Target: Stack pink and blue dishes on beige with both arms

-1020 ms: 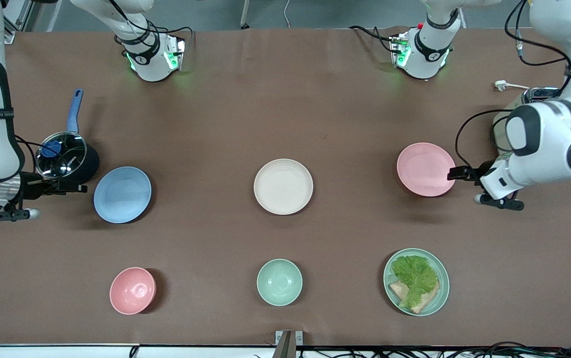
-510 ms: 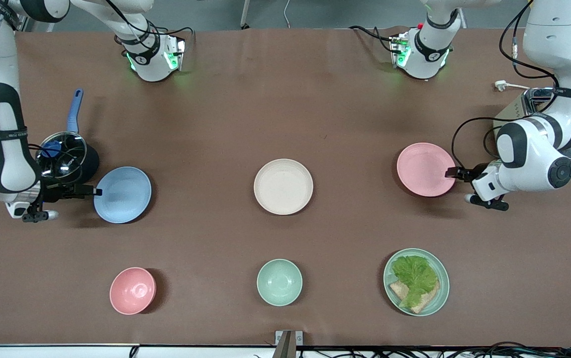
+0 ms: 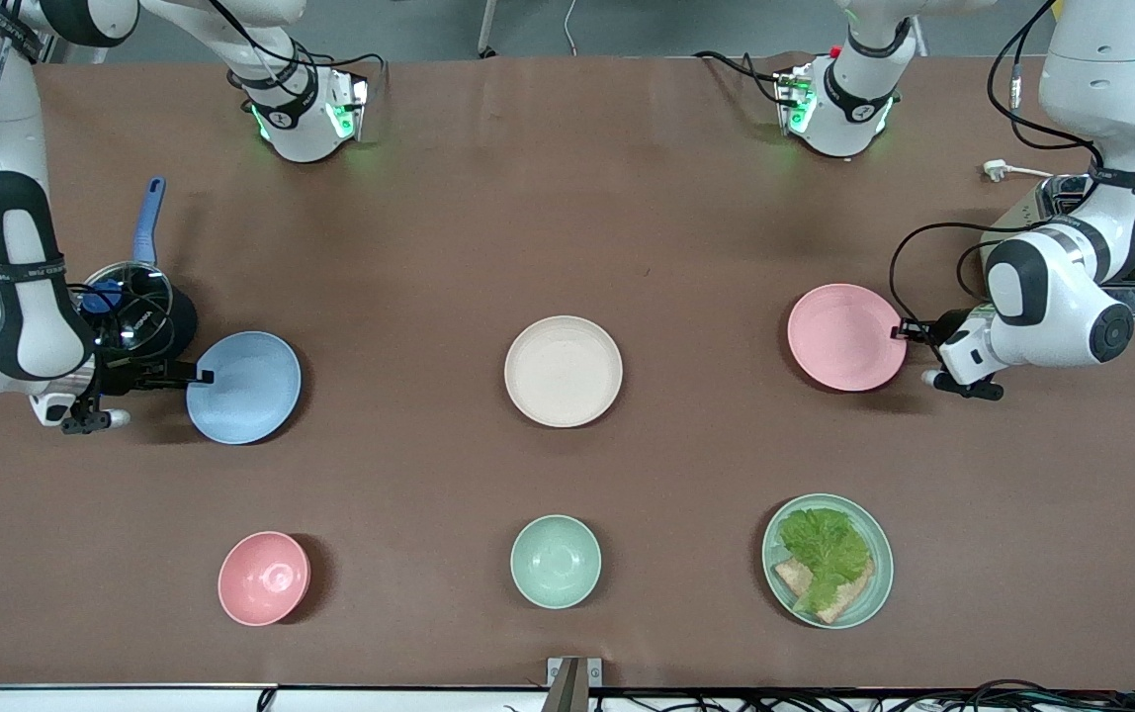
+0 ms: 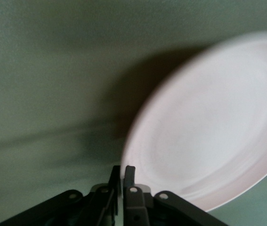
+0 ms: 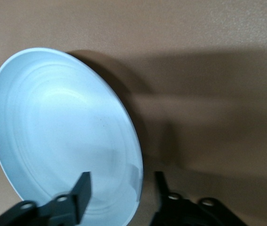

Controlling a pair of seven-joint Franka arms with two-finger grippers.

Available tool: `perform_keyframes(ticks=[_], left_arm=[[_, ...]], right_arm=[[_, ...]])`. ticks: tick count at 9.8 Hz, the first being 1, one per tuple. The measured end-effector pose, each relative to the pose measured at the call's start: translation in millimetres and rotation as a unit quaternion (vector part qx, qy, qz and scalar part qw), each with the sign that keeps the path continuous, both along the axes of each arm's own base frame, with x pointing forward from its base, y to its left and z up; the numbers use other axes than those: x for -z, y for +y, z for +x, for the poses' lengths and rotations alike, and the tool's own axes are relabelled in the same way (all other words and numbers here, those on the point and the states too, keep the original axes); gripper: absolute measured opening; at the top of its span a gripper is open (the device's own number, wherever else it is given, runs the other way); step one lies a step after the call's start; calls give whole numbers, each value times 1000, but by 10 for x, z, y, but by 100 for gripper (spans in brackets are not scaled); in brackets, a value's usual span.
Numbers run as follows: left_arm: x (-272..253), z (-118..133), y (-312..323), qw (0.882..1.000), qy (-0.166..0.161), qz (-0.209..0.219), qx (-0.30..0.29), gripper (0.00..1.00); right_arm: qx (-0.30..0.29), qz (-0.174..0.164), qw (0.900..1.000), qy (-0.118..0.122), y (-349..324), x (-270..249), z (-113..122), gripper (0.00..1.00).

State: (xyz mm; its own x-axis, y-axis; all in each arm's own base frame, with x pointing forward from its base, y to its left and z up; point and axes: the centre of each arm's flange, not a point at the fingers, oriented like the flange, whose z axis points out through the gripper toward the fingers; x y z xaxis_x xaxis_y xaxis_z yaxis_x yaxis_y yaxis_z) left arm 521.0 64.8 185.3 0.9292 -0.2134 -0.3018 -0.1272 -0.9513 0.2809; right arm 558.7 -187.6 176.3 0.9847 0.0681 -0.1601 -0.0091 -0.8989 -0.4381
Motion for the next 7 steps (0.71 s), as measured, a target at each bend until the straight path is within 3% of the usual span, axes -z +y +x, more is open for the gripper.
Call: perform_keyframes(ticks=[1,3,4,5,6,7], left_arm=[[-101,45,-9,1000,-11,-1,3,4],[-512,197,-233,998,-50,-10,22,4],[-727,224,-619,997,-58,-22,43,4],[-889,207,-1134,996,-58,-28,54,4],[-988,143,-1677,996,-54,-30,60,4],[-1029,39,-2242,997,-43,-30,60,4]], right_arm=[[-1,0,1000,0,-1,19,-7,41],[-2,4,1000,-4,-7,90,-14,36],[-2,7,1000,-6,-9,123,-20,30],[1,9,1000,-8,-21,132,-23,14],[4,16,1000,-9,-31,82,-9,7],[8,20,1000,-6,-51,19,15,7]])
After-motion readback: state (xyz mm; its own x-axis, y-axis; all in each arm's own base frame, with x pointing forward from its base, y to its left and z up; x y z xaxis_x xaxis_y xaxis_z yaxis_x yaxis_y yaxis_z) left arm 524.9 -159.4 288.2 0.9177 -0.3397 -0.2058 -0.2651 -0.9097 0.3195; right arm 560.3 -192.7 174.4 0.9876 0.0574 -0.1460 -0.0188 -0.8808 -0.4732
